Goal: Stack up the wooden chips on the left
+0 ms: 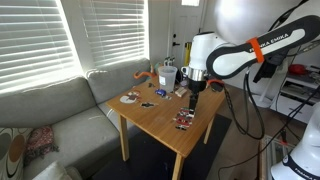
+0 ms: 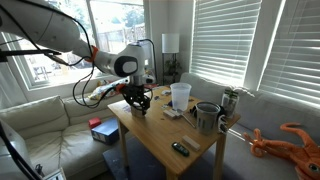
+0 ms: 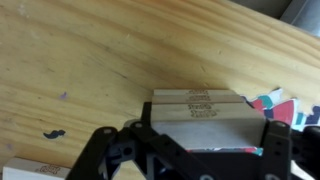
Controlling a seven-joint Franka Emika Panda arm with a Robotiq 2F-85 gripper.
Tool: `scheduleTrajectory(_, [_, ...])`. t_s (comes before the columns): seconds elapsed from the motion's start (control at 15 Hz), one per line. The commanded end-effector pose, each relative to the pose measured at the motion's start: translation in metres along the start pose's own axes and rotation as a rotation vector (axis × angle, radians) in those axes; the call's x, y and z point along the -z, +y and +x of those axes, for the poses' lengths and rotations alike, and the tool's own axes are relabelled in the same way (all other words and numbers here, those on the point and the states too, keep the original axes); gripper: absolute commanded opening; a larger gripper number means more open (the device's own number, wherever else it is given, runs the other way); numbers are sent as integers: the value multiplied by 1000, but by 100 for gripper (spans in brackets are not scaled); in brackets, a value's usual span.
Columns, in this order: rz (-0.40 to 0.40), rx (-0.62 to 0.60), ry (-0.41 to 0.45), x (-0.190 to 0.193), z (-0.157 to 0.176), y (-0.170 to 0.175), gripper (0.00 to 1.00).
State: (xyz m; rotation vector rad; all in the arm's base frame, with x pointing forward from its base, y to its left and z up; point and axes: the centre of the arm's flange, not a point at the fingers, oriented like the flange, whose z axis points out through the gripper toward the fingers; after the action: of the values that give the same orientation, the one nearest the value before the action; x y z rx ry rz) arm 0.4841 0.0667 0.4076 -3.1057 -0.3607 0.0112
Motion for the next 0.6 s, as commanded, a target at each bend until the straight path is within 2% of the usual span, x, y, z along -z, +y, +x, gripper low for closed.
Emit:
scheduleTrajectory(0.0, [2, -28, 24, -2, -3, -6, 59])
scheduleTrajectory(0.53, [-3, -21, 24, -3, -2, -8, 59])
